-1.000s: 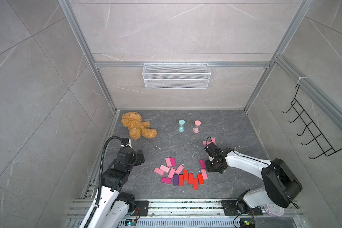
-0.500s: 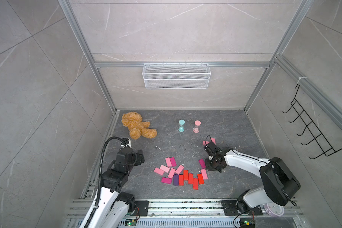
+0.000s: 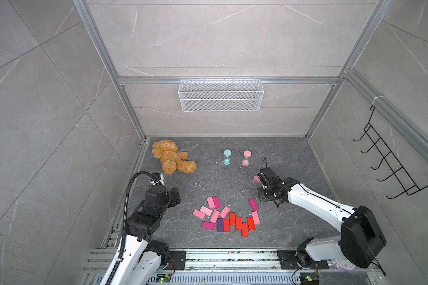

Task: Assemble the letter t with building blocks
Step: Pick up the building block from the center of the board, then assemble the building block at the center of the board.

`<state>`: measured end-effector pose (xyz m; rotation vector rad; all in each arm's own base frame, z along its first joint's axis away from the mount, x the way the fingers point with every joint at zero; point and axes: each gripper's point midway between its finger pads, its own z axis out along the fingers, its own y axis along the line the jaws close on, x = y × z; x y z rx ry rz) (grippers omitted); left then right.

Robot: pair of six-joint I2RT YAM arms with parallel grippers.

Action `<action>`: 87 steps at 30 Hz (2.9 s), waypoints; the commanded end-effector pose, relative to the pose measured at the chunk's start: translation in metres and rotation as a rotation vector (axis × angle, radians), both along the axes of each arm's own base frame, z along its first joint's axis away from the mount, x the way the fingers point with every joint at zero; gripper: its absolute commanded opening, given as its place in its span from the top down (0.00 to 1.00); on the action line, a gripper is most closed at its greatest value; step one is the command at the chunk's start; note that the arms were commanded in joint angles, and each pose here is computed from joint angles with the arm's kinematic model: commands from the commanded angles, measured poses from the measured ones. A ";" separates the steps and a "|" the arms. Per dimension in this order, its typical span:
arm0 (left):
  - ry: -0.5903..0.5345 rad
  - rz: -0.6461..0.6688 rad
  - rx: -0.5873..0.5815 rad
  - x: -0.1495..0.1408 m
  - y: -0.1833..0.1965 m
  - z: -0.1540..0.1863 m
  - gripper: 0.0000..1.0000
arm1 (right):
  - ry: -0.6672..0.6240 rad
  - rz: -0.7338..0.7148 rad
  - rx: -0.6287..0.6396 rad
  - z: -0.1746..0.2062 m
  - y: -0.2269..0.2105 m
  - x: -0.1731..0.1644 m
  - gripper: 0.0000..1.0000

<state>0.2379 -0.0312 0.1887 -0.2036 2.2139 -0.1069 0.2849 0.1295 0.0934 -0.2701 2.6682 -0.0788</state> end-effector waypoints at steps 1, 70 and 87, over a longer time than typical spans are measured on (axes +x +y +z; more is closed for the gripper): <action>-0.056 -0.017 0.004 0.004 -0.002 0.015 0.15 | -0.120 0.055 -0.078 0.029 -0.009 0.017 1.00; -0.138 -0.044 -0.017 0.000 -0.004 0.028 0.15 | 0.365 0.900 -0.356 -0.081 -0.105 0.088 0.68; -0.153 -0.049 -0.020 -0.001 -0.005 0.032 0.15 | 0.400 0.935 -0.329 -0.092 -0.098 0.086 0.68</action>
